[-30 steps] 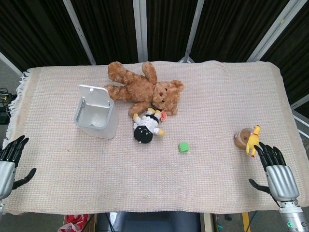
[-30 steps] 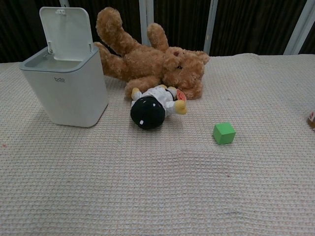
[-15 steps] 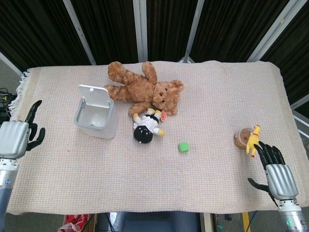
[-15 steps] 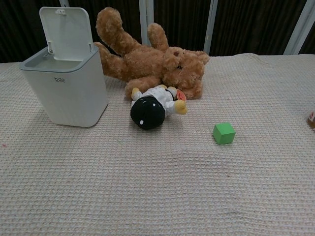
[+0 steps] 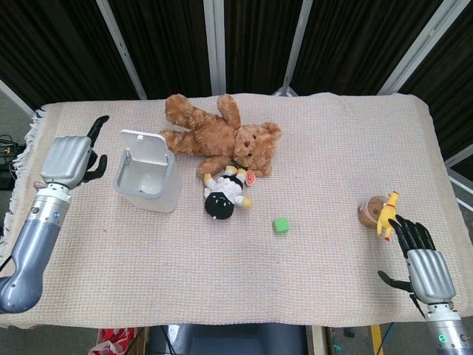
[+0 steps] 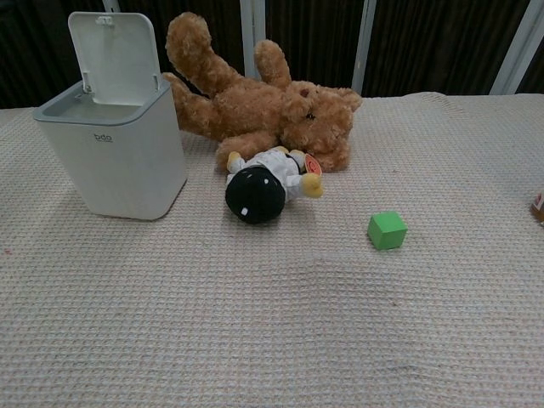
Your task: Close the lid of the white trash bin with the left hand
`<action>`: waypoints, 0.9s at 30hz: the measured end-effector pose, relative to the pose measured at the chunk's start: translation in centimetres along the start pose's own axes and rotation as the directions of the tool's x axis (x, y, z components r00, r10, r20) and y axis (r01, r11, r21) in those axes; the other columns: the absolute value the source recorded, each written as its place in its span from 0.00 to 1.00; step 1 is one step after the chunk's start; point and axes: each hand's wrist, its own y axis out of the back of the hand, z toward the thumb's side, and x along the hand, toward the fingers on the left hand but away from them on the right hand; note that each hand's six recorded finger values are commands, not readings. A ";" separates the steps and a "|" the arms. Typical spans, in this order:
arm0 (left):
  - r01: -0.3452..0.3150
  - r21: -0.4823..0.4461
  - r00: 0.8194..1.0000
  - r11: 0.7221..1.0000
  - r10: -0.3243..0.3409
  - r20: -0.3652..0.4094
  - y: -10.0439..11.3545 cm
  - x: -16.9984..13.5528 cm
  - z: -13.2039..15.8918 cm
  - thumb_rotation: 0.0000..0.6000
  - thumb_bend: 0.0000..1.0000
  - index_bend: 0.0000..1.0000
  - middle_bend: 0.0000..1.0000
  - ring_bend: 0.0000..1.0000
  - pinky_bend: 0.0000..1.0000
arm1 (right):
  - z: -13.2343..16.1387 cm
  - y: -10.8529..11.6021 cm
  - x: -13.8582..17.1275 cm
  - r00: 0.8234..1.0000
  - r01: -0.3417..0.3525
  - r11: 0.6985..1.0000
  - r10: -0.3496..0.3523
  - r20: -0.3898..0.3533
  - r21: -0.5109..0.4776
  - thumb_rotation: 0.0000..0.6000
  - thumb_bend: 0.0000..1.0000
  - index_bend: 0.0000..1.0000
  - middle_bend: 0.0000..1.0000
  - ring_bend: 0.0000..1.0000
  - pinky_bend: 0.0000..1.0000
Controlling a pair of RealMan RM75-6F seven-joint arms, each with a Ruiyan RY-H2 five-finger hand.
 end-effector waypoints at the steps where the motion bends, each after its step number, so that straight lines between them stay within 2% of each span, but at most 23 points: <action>1: 0.008 0.004 1.000 1.000 -0.008 -0.002 0.0 0.4 0.4 1.00 0.55 0.09 0.99 0.93 0.95 | 0.0 0.0 0.0 1.000 -0.002 1.000 0.002 0.000 -0.001 1.00 0.19 0.00 0.00 0.00 0.00; 11: 0.078 0.034 0.997 0.996 -0.078 0.008 -0.4 3.4 5.9 1.00 0.56 0.20 1.00 0.94 0.95 | -0.1 0.0 -0.1 1.000 -0.009 1.000 0.009 0.005 -0.014 1.00 0.19 0.00 0.00 0.00 0.00; 17: 0.103 0.055 0.995 0.993 -0.103 -0.003 -1.3 3.7 7.2 1.00 0.56 0.24 1.00 0.94 0.96 | -0.1 0.0 0.0 1.000 -0.010 1.000 0.011 0.006 -0.018 1.00 0.19 0.00 0.00 0.00 0.00; 27: 0.128 0.056 0.992 0.990 -0.128 -0.008 -1.5 3.2 7.8 1.00 0.58 0.30 1.00 0.96 0.97 | -0.3 0.2 0.1 1.000 -0.006 1.000 0.007 0.009 -0.018 1.00 0.19 0.00 0.00 0.00 0.00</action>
